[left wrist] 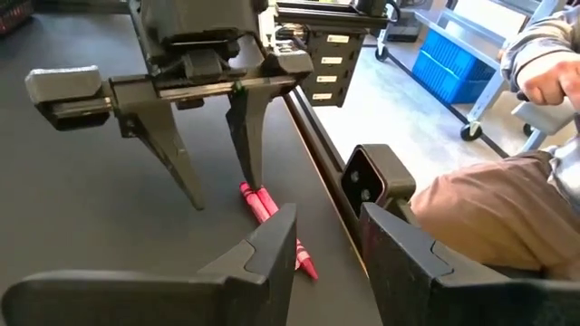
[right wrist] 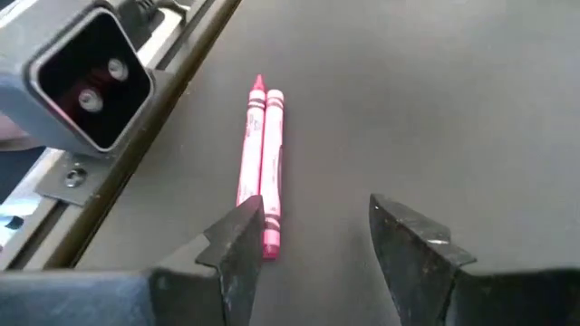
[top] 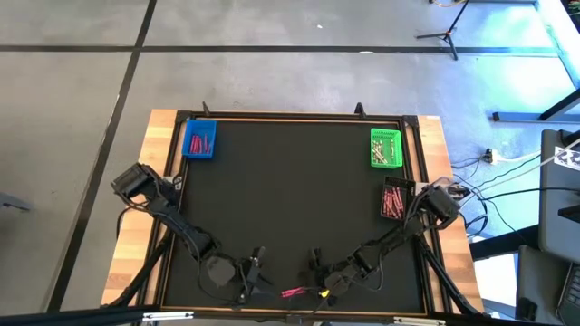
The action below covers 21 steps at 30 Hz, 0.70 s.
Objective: Sort crayons
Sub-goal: Put the red crayon into the blue bin
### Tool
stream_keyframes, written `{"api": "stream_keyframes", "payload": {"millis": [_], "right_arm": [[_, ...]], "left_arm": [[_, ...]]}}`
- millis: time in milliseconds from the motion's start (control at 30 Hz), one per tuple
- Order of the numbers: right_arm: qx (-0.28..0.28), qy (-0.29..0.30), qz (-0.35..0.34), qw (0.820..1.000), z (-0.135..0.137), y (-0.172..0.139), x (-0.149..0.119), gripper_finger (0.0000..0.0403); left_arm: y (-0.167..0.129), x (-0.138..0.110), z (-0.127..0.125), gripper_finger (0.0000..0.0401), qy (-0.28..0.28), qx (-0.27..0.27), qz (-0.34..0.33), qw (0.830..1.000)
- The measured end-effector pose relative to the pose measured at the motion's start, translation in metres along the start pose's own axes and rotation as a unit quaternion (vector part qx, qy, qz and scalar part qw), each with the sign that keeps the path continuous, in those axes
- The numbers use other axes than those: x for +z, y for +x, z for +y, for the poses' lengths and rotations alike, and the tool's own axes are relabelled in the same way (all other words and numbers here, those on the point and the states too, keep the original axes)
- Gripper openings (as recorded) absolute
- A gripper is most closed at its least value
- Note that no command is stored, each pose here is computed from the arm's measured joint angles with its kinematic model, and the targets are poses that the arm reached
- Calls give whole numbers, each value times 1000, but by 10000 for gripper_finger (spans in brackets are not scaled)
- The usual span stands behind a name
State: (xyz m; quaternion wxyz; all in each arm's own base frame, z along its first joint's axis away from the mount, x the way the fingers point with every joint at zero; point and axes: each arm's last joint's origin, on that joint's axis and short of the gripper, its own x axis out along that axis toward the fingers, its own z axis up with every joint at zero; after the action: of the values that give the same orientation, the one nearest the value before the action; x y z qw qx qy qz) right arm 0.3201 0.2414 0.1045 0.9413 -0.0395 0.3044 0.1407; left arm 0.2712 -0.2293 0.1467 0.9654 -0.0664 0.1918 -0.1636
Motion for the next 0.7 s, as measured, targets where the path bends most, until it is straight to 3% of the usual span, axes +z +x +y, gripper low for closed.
{"api": "stream_keyframes", "payload": {"millis": [433,533,700], "right_arm": [[-19,-6,17,1000,-1,5,-8,194],[-18,-6,19,1000,-1,5,-9,167],[-18,-7,20,1000,-1,5,-9,86]], "left_arm": [[10,-19,4,115,-15,11,25,1000],[10,-19,4,115,-17,15,24,999],[10,-19,4,115,-17,23,22,999]]}}
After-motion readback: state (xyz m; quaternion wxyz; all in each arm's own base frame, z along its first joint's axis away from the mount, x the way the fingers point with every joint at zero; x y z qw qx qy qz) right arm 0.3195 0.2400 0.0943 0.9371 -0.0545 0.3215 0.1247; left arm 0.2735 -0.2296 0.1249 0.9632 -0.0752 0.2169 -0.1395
